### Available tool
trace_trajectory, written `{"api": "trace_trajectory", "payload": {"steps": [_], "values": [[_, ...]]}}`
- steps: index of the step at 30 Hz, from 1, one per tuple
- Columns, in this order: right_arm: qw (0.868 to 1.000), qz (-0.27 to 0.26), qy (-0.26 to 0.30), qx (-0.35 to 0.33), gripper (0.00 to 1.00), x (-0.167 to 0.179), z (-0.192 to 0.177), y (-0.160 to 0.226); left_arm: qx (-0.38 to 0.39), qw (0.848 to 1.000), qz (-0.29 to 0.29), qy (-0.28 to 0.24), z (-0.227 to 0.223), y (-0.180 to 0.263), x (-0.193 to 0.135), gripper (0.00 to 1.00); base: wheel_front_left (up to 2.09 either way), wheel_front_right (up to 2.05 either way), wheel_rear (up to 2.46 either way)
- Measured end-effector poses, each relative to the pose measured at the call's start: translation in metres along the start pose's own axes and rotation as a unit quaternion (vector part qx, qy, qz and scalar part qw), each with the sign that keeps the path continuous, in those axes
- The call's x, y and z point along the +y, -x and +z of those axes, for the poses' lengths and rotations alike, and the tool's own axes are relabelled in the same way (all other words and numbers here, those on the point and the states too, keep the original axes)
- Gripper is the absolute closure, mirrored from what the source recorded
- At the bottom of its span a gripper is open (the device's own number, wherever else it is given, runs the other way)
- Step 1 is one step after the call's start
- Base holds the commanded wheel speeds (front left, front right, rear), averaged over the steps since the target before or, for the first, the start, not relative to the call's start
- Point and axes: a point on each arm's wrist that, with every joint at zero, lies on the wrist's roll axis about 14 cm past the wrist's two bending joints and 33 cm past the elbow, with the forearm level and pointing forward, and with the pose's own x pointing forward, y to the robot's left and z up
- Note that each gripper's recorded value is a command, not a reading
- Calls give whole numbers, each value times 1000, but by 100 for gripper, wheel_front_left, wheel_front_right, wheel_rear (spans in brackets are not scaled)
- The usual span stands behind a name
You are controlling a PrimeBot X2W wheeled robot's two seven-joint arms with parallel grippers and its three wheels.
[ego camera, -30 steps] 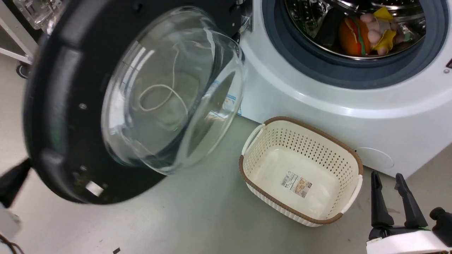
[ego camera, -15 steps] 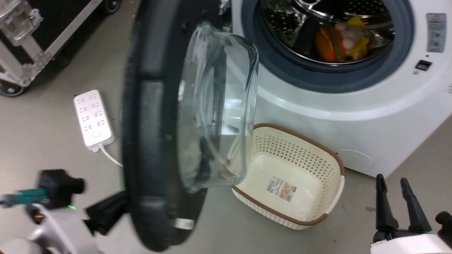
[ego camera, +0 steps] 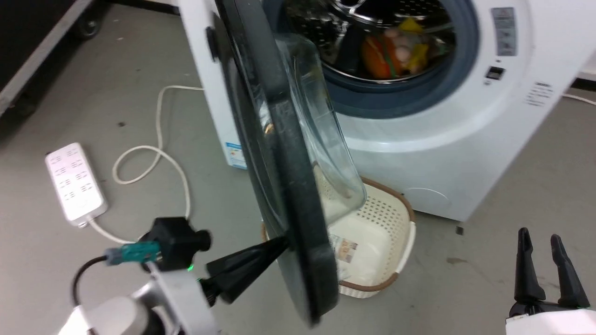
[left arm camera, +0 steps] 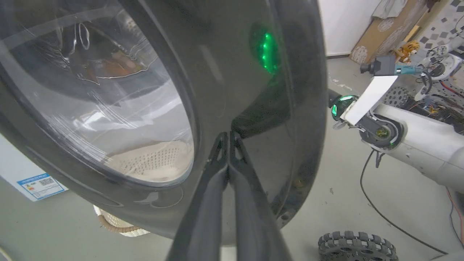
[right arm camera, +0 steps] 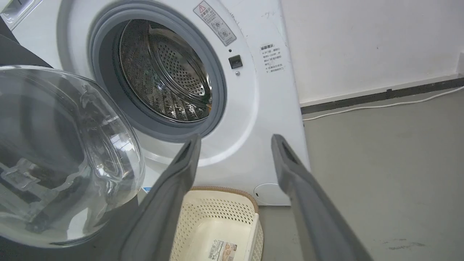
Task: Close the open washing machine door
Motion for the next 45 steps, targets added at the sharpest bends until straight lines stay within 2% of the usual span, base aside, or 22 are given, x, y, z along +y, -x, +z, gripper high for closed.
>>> {"api": "trace_trajectory", "payload": {"steps": [6, 11, 17, 30, 37, 42, 45], "values": [[999, -41, 3, -12, 0, -27, 10, 15, -11, 998, -61, 5, 0, -53, -18, 100, 0, 0, 0], [998, -66, 4, -20, 0, -42, 17, 25, -13, 997, -82, 1, 0, -81, -22, 100, 0, 0, 0], [995, -100, 7, -30, 0, -63, 26, 42, -9, 996, -84, -12, -5, -123, -11, 100, 0, 0, 0], [986, -164, 7, -39, 0, -96, 35, 75, -37, 995, -91, -6, 5, -209, -14, 100, 0, 0, 0], [984, -172, 9, -38, 0, -100, 36, 79, -41, 996, -84, -4, 10, -229, -10, 100, 0, 0, 0], [986, -160, 5, -46, 0, -93, 40, 77, -56, 996, -76, 2, 24, -224, -10, 100, 0, 0, 0], [988, -148, 5, -53, 0, -86, 43, 75, -92, 993, -66, 15, 48, -213, -7, 100, 0, 0, 0]]}}
